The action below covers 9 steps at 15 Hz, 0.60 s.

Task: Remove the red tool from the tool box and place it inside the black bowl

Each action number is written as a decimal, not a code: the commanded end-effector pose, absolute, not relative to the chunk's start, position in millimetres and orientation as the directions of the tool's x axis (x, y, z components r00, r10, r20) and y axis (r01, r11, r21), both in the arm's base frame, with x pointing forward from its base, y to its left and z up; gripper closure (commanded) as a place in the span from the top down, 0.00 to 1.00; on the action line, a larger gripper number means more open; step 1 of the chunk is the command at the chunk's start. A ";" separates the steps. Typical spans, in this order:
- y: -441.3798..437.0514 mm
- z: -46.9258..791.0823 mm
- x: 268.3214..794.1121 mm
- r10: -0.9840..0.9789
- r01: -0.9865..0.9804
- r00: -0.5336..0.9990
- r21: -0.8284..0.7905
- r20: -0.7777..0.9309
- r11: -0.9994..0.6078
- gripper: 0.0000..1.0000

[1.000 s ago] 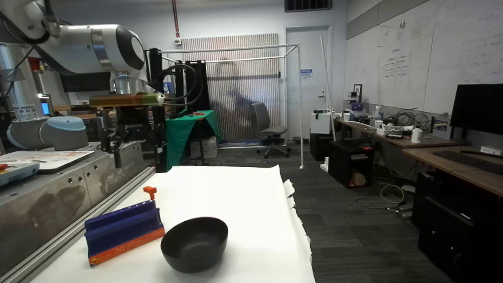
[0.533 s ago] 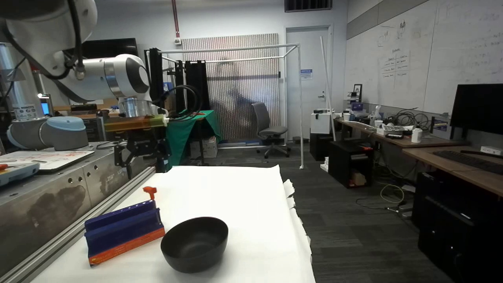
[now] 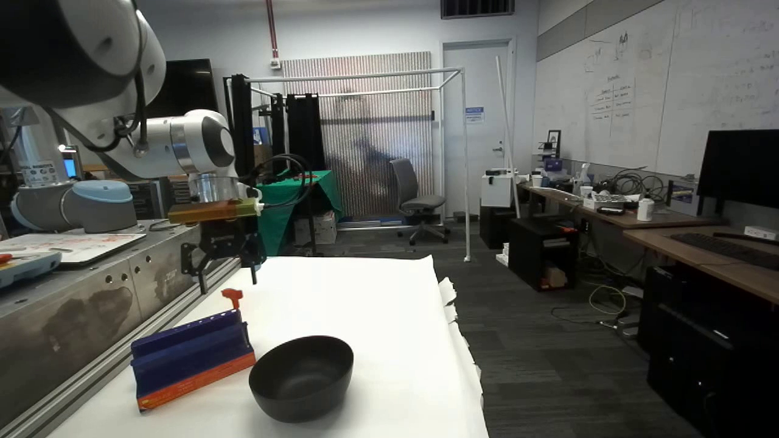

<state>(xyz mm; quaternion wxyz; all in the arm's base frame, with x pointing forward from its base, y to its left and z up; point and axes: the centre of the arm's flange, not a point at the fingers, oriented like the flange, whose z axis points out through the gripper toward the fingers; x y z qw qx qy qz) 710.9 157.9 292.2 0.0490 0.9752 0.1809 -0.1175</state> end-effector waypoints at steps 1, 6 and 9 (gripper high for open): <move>159.6 288.4 723.1 0.355 0.386 0.893 0.067 -0.275 -0.920 0.73; 159.2 288.9 712.1 0.370 0.391 0.899 0.048 -0.234 -0.919 0.34; 159.6 299.4 710.4 0.365 0.382 0.906 0.044 -0.217 -0.923 0.11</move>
